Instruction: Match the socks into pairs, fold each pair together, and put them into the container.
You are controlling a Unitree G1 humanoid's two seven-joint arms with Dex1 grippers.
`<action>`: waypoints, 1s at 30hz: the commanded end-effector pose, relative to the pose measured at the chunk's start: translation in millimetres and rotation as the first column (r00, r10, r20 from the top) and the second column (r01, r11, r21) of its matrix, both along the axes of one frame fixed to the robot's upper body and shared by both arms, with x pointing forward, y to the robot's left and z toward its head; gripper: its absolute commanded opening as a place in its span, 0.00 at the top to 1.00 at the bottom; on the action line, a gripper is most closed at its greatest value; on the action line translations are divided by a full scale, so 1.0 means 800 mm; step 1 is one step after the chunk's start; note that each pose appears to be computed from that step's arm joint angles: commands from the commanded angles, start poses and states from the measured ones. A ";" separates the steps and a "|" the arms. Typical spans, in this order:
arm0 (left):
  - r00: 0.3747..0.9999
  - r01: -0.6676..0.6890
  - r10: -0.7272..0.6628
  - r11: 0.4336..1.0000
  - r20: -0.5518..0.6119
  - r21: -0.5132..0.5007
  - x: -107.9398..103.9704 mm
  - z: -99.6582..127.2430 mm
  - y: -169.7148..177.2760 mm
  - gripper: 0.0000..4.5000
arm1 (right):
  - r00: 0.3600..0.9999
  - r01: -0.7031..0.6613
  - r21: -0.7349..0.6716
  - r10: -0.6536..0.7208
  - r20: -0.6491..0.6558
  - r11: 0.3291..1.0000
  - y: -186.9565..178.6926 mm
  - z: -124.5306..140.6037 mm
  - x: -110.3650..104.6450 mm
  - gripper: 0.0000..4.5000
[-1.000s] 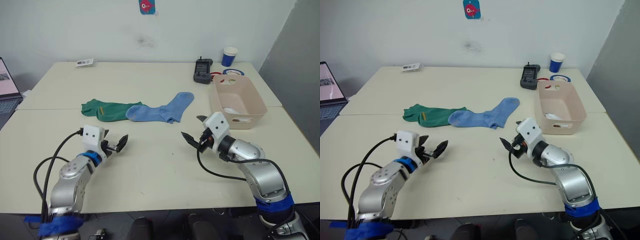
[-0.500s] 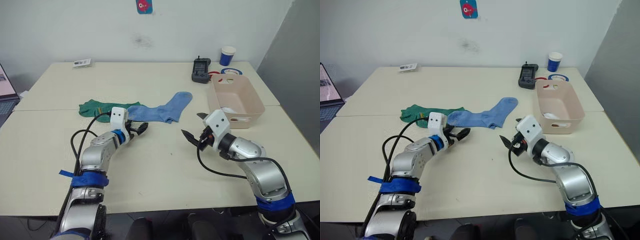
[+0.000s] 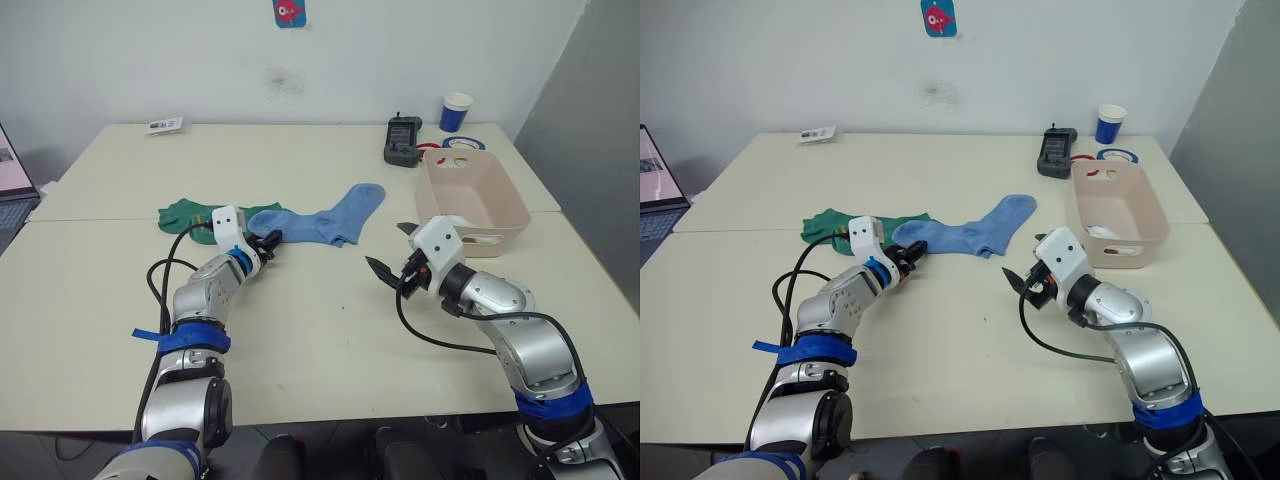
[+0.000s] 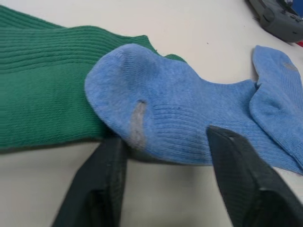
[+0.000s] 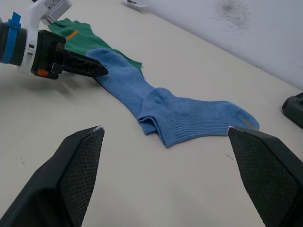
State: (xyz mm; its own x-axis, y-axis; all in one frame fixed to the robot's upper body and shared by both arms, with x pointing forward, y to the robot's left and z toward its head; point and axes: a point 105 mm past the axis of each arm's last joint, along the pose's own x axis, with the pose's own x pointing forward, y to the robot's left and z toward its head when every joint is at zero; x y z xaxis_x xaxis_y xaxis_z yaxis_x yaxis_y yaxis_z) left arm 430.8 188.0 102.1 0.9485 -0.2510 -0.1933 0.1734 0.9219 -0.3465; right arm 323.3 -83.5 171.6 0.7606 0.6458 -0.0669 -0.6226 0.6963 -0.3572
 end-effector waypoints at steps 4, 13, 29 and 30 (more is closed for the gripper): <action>0.996 0.046 -0.044 0.999 0.073 -0.028 0.003 0.028 -0.018 0.89 | 0.998 -0.010 0.009 0.009 0.056 1.000 0.002 0.018 -0.003 0.00; 0.991 0.099 -0.096 0.995 0.088 -0.033 -0.024 0.035 -0.033 0.99 | 0.998 -0.013 0.007 0.013 0.054 1.000 0.003 0.014 -0.006 0.00; 0.935 0.343 -0.345 0.938 -0.086 -0.044 -0.146 0.017 -0.027 0.99 | 0.996 -0.080 -0.020 0.081 0.031 0.997 0.012 0.001 -0.010 0.00; 0.931 0.351 -0.352 0.936 -0.093 -0.036 -0.151 0.016 -0.024 0.99 | 0.996 -0.085 -0.023 0.086 0.028 0.996 0.012 -0.001 -0.010 0.00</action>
State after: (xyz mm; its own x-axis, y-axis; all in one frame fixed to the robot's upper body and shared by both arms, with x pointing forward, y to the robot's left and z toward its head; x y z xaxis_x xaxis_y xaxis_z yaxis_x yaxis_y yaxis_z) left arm 316.3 171.5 100.7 0.7892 -0.5293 -0.3115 0.3923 0.8247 -0.4073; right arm 317.3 -75.8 161.2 0.7185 0.6891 -0.0943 -0.6697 0.6488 -0.3613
